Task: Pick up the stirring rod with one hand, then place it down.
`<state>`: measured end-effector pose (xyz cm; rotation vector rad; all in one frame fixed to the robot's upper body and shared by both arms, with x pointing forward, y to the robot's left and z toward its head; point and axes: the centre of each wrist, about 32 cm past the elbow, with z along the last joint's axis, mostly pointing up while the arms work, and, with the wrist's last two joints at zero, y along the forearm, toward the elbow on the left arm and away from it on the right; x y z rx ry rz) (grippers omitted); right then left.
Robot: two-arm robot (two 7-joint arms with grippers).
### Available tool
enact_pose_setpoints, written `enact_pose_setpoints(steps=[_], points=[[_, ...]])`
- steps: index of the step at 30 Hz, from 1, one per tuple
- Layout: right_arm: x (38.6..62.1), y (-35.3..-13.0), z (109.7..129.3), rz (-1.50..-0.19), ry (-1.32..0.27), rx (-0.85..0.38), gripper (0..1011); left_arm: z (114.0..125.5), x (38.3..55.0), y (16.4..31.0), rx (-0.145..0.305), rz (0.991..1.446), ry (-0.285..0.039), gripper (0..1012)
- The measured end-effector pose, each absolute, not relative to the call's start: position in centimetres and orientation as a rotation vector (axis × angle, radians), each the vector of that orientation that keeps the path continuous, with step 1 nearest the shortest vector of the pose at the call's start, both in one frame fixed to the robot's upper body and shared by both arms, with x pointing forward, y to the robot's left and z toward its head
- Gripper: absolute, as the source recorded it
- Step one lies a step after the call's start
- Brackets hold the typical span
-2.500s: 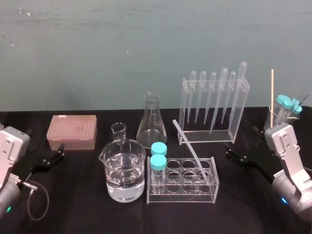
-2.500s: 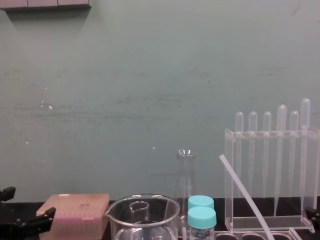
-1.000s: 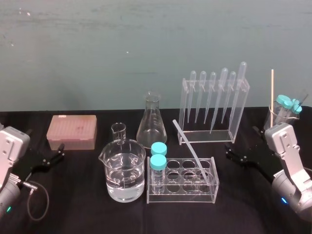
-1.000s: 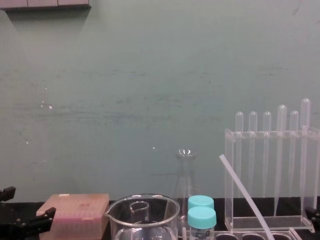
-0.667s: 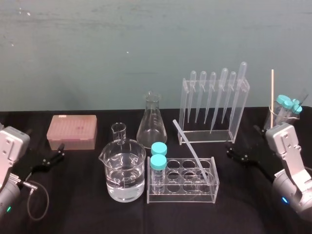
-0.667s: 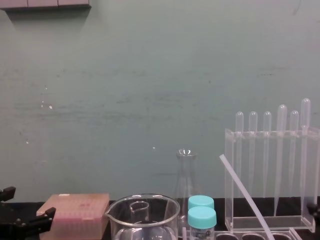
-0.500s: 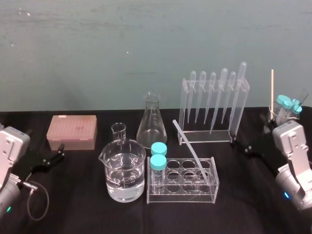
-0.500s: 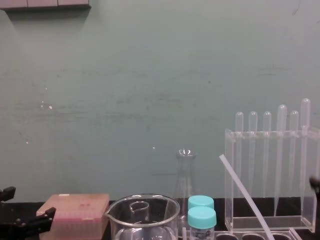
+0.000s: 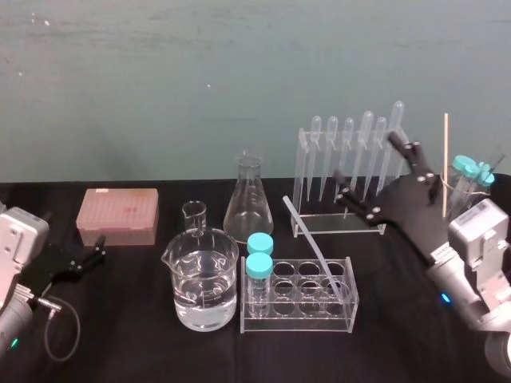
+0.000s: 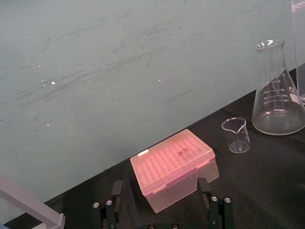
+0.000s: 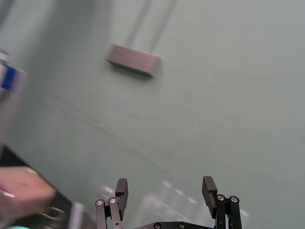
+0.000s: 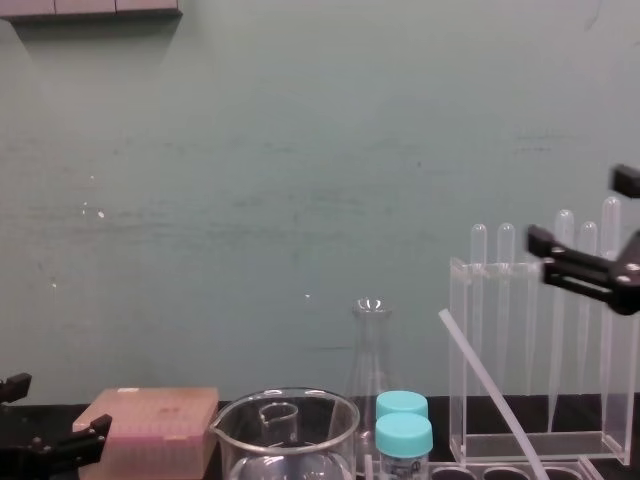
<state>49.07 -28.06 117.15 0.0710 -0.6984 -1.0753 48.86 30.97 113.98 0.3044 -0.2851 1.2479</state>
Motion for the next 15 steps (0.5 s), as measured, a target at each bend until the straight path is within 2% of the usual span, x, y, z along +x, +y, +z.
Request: enact_pose_setpoints(steps=[6, 15], points=[[49.8, -27.0, 117.4, -0.923, -0.551, 0.085, 1003, 114.0, 48.9, 31.0, 0.304, 1.248, -0.285, 1000], [51.0, -26.8, 117.6, -0.880, -0.299, -0.011, 1003, 114.0, 48.9, 31.0, 0.304, 1.248, -0.285, 1000]])
